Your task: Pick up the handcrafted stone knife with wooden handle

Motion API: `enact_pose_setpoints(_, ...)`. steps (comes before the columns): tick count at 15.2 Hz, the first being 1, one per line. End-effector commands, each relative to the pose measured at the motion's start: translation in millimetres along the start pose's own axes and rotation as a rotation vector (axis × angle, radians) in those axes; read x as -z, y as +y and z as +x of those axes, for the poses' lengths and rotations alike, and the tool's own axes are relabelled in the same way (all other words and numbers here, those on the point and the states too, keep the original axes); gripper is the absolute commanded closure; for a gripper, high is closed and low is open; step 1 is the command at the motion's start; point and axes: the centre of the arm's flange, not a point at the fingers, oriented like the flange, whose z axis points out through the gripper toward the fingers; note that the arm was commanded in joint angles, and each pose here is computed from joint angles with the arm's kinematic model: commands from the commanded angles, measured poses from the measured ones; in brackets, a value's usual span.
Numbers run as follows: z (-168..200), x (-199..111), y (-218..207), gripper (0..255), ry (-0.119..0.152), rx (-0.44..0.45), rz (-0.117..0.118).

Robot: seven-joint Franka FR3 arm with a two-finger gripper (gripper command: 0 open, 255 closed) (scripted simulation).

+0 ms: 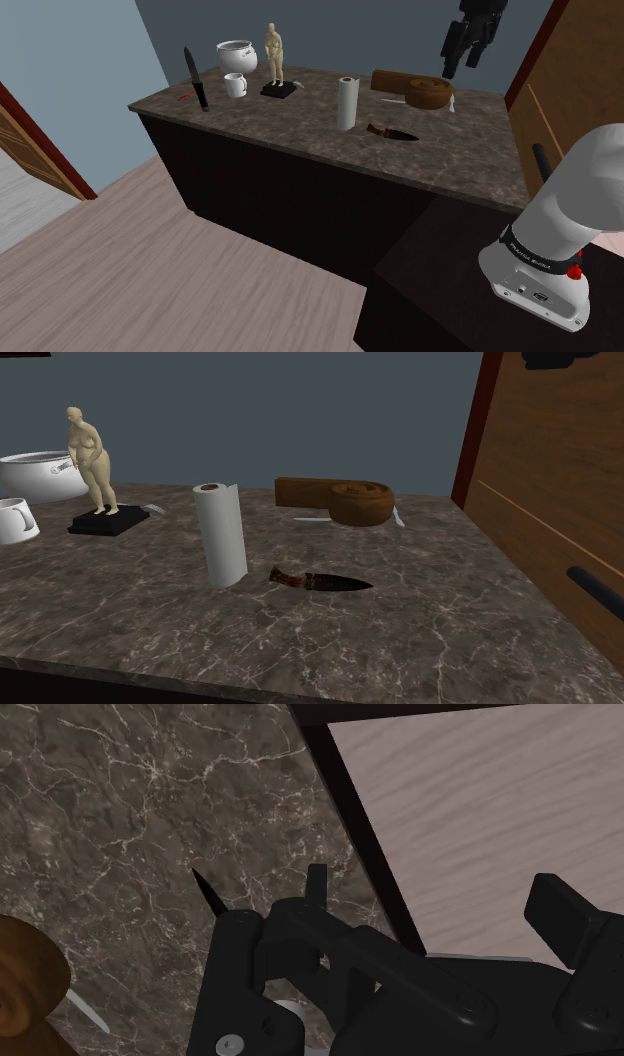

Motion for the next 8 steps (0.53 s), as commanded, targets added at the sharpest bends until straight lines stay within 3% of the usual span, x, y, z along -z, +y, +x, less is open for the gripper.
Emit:
enact_pose_setpoints(1,0.0,0.0,0.0,0,0.000,0.000,0.000)
enact_pose_setpoints(8,42.5,-64.0,52.6,0,0.023,0.077,0.026)
